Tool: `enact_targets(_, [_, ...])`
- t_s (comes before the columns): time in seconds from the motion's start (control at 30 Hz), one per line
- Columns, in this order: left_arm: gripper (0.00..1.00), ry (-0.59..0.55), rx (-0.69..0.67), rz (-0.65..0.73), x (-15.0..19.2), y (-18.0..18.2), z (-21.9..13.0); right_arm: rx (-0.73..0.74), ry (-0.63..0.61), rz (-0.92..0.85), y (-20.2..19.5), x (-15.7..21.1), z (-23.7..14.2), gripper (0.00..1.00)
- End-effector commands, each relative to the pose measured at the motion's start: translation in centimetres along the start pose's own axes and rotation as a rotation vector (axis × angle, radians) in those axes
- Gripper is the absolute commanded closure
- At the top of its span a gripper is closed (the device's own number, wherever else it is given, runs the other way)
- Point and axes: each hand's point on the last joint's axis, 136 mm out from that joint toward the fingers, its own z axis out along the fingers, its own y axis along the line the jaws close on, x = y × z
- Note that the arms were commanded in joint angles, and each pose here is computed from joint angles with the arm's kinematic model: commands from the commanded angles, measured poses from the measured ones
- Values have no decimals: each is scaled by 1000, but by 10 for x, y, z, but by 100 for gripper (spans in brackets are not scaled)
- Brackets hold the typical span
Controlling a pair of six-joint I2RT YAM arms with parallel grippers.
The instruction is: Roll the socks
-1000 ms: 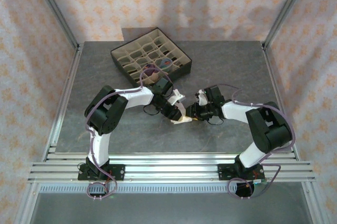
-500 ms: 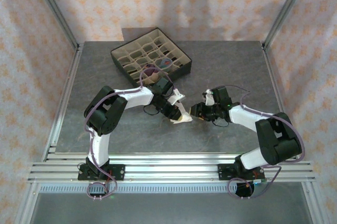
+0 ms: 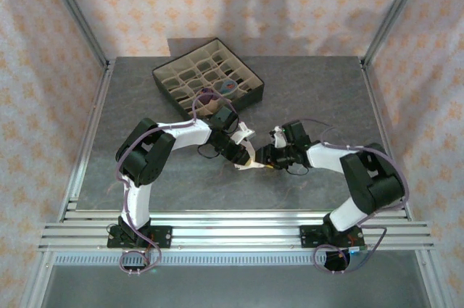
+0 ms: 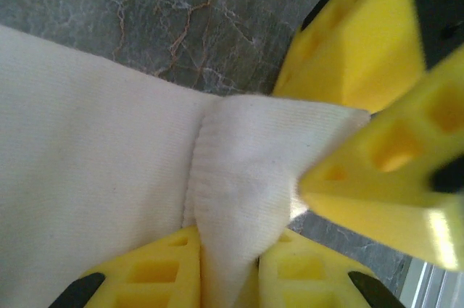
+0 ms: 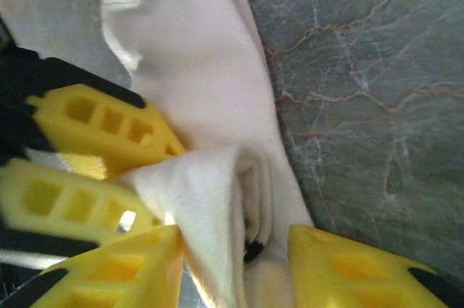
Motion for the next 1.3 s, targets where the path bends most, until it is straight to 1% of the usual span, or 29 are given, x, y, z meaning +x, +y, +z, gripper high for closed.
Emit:
enact_targets(0.0, [80,141,-208,-128,49,59,16,-36,23,-30,12,-4,10,64])
enact_targets(0.1, [79,101,-226,-103,39,58,11,20,49,-9,-1,-1,15,79])
enact_targets(0.13, [78,86,-245,-92,37,59,8,45,64,0,-6,1,17,86])
enact_targets(0.17, [77,69,-266,-75,35,60,4,70,73,9,-11,1,18,90])
enact_targets(0.3, [74,-2,-331,44,26,54,-11,116,142,39,-22,7,25,97])
enact_targets(0.37, [72,-70,-355,144,17,41,-25,131,163,47,-27,8,27,97])
enact_targets(0.47, [70,-138,-363,252,10,25,-39,140,181,50,-28,9,28,97])
enact_targets(0.63, [69,-191,-387,403,7,9,-58,147,196,48,-27,9,28,97])
enact_targets(0.7, [69,-218,-423,473,6,6,-65,147,200,45,-26,8,28,97])
enact_targets(0.8, [69,-243,-512,646,9,-2,-70,151,210,47,-25,8,27,98])
enact_targets(0.87, [68,-235,-614,767,11,-6,-71,150,215,45,-24,8,27,98])
enact_targets(0.93, [64,-222,-723,887,10,-11,-70,150,220,46,-23,8,26,97])
enact_targets(1.0, [62,-189,-785,963,9,-14,-65,147,223,45,-22,8,26,98])
enact_targets(1.13, [61,-106,-837,1046,8,-15,-48,145,230,48,-19,8,25,98])
enact_targets(1.27, [61,-38,-859,1073,9,-8,-29,143,237,53,-18,7,24,98])
